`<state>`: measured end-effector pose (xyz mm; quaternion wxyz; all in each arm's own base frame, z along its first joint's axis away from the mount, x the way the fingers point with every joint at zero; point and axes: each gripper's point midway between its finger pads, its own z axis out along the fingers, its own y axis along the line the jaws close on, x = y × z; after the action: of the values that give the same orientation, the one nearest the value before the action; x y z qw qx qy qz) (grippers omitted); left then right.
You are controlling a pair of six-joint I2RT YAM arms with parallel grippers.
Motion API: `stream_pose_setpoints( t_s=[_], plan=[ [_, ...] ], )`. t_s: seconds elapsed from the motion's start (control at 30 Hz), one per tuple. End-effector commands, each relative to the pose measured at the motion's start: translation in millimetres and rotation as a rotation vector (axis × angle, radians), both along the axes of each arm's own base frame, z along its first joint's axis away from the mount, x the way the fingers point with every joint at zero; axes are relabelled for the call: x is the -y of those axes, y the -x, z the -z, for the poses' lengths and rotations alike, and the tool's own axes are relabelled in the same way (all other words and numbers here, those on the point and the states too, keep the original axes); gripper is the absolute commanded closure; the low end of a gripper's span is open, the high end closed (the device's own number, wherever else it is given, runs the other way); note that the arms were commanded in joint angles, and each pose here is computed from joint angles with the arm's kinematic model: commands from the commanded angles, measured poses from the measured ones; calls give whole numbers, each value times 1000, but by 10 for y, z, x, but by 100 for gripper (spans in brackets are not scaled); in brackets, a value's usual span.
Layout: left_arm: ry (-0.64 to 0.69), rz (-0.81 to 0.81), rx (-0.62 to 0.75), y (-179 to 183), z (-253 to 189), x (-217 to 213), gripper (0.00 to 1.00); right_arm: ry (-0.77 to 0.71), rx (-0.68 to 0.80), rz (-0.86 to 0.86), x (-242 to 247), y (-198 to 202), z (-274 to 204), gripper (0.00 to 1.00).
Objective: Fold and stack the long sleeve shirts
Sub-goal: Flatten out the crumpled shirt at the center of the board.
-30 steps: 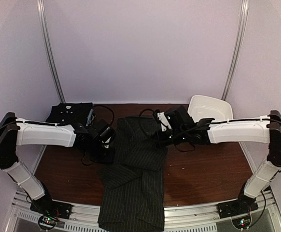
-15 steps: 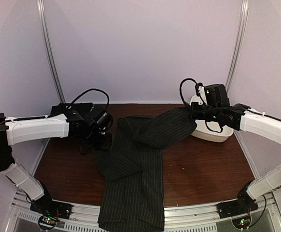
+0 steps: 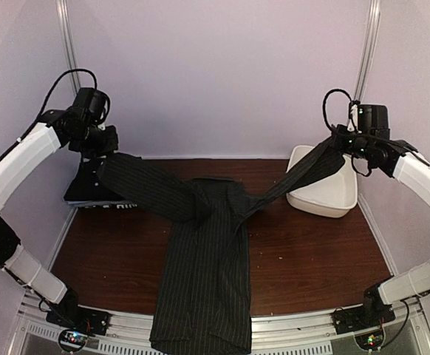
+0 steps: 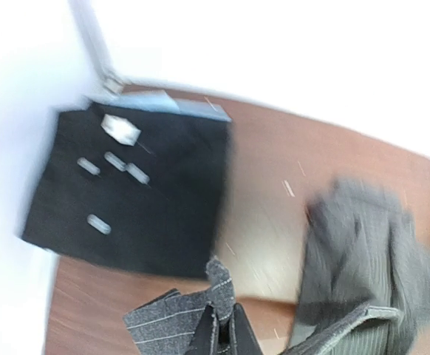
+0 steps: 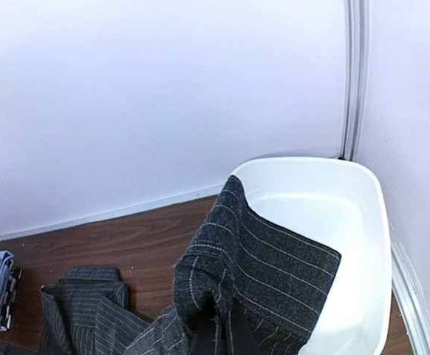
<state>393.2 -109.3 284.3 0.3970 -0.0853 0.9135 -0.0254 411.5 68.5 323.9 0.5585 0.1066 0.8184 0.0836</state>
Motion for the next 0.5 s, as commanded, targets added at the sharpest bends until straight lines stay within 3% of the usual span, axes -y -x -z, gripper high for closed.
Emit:
stream_pose_setpoints(
  t_s=[0.0, 0.23, 0.47],
  plan=[
    [-23, -61, 105, -130, -545, -475, 100, -35, 79, 54, 266, -39, -337, 100],
    [-7, -141, 198, -426, -1006, -917, 100, -69, 163, 103, 543, -157, -740, 100],
    [7, -166, 195, -720, -1022, -1187, 100, -135, 188, 64, 663, -321, -877, 100]
  ],
)
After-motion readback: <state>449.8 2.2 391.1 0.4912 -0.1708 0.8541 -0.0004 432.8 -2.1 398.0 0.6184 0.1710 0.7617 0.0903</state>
